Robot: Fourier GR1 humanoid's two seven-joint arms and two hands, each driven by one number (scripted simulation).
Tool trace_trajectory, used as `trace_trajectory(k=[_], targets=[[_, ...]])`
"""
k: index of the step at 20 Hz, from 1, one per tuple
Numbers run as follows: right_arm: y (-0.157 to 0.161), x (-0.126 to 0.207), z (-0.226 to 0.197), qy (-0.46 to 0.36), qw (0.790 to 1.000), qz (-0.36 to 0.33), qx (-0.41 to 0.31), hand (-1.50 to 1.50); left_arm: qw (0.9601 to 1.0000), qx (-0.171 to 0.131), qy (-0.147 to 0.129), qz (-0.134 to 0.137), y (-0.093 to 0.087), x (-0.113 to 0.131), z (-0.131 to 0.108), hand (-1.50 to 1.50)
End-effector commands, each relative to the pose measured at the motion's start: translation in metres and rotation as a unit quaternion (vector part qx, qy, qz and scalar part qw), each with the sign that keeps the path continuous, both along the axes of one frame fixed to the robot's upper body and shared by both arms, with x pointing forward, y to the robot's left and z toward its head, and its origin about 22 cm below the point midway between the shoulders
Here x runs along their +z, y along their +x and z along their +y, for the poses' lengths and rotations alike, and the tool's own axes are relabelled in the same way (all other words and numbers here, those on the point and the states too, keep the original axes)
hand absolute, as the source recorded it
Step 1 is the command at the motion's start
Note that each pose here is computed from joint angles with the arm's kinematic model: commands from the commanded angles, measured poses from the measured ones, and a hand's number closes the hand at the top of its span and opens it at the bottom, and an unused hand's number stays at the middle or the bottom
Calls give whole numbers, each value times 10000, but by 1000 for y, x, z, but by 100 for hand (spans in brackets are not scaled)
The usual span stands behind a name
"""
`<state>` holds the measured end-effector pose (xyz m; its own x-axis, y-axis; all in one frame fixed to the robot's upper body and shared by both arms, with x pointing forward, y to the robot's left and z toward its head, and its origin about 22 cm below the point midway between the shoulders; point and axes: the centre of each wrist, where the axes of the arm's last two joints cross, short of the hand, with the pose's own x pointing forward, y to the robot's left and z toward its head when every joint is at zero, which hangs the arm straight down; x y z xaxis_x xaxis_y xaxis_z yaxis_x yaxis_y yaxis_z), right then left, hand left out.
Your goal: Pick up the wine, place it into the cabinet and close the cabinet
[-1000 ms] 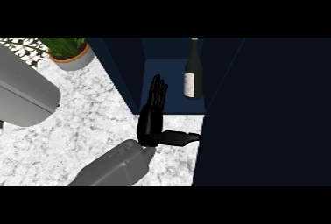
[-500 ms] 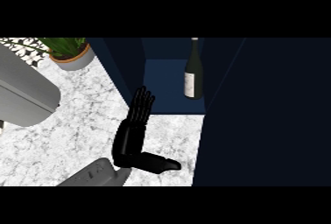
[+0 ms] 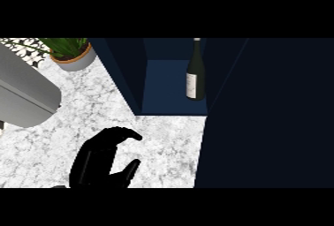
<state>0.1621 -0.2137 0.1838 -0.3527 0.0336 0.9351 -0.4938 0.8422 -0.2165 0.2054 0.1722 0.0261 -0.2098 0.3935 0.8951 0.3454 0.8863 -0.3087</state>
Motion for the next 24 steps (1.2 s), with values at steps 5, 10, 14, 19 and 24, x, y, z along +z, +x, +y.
trace_trajectory(k=[5,10,14,19,24], targets=[[-17,9,28,313,9940,203,1031,150,10000,46,-73,-10,-22,22,40,150],[-36,9,48,252,9882,332,1472,150,9997,217,-70,4,-42,18,86,-150],[-51,19,77,284,9795,343,1964,150,9986,500,-193,-23,-49,25,107,-150],[-59,16,111,-246,9707,606,2313,150,9964,823,-199,-8,-56,22,146,-150],[-59,9,149,-249,9737,610,2181,150,9961,860,-165,48,-57,37,172,-150]])
